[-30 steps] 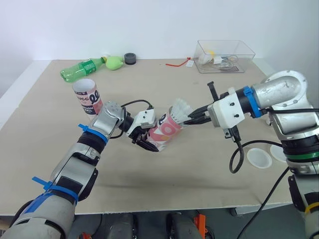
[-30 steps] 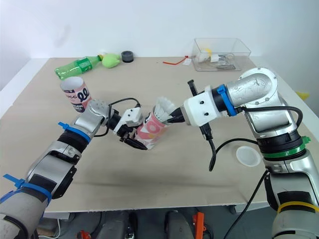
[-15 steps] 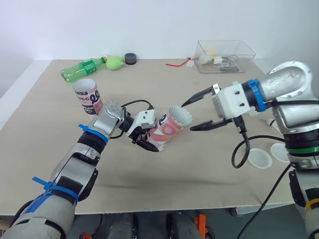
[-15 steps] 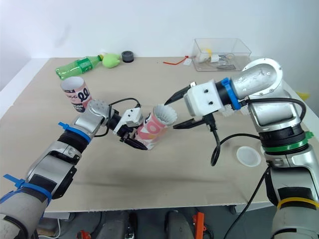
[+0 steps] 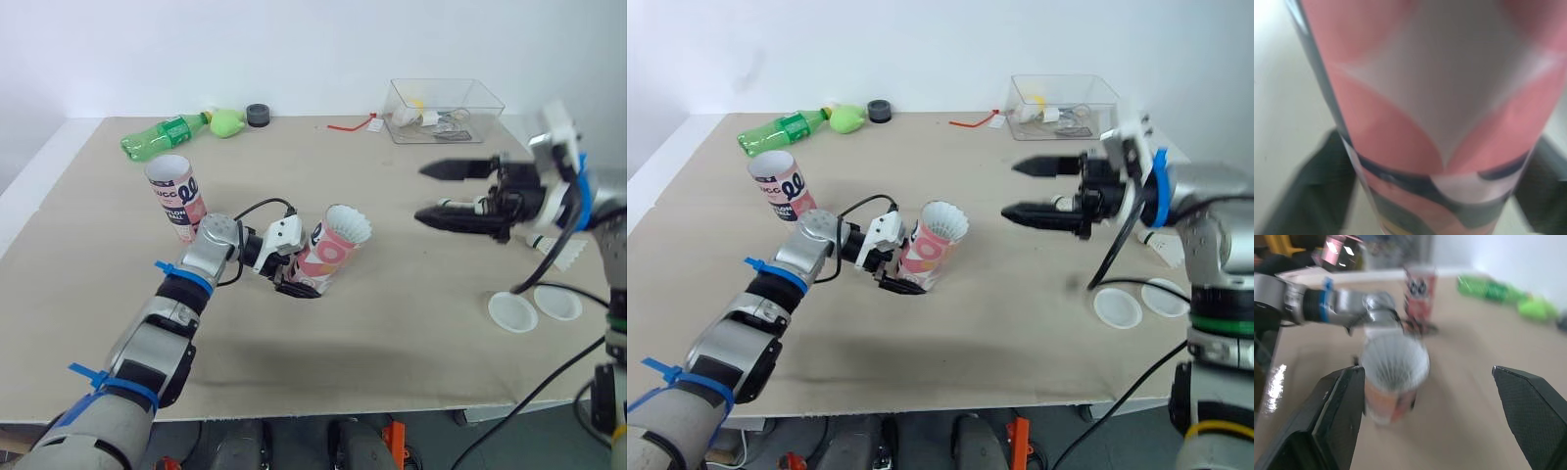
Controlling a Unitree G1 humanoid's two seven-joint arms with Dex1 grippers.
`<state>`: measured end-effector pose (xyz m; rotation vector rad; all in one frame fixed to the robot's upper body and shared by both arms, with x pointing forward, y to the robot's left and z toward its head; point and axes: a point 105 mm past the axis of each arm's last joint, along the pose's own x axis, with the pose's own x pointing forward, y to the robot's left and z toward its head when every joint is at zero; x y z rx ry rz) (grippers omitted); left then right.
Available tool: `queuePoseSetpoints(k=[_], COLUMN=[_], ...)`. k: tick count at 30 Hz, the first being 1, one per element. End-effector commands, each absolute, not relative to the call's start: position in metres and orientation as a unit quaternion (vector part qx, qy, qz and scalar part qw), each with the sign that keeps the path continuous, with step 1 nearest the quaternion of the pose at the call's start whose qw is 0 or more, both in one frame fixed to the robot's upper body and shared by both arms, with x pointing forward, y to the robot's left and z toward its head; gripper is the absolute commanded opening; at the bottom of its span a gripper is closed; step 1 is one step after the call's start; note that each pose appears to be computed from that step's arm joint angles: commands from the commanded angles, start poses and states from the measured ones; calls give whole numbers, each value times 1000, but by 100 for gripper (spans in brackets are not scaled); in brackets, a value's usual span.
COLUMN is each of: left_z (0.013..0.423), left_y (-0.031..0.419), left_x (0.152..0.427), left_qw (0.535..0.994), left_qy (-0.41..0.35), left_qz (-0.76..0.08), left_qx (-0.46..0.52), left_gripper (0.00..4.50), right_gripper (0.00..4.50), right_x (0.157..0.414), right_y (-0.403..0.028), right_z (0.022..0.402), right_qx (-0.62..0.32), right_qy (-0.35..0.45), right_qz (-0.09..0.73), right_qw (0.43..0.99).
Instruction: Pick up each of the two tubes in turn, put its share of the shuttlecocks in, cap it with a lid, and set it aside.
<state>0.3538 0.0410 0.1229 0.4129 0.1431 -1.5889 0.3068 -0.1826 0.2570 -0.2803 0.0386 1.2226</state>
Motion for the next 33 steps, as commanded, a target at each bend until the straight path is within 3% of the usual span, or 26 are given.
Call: queuePoseSetpoints(k=[1, 10, 20, 25, 29, 33], left_z=[119, 92, 110, 110, 107, 106], left_y=[37, 9, 4, 9, 13, 16], left_x=[347, 330, 334, 335, 333, 332], left_qw=[702, 746, 743, 738, 730, 715], left_qy=[22, -15, -50, -49, -45, -51], left_qz=[-695, -659, -660, -663, -669, -677], left_qx=[154, 96, 96, 111, 132, 167], left_gripper=[446, 446, 446, 290, 269, 269], right_gripper=[450, 450, 450, 450, 450, 450], right_x=[298, 292, 280, 281, 277, 294], right_y=[-183, -179, -143, -131, -128, -131], right_z=[277, 283, 308, 315, 309, 303], right_qx=[-162, -177, -265, -283, -324, -456], right_qy=[-28, -25, -35, -45, -20, 2], right_qz=[553, 559, 638, 661, 680, 643], right_qw=[817, 809, 722, 694, 657, 615])
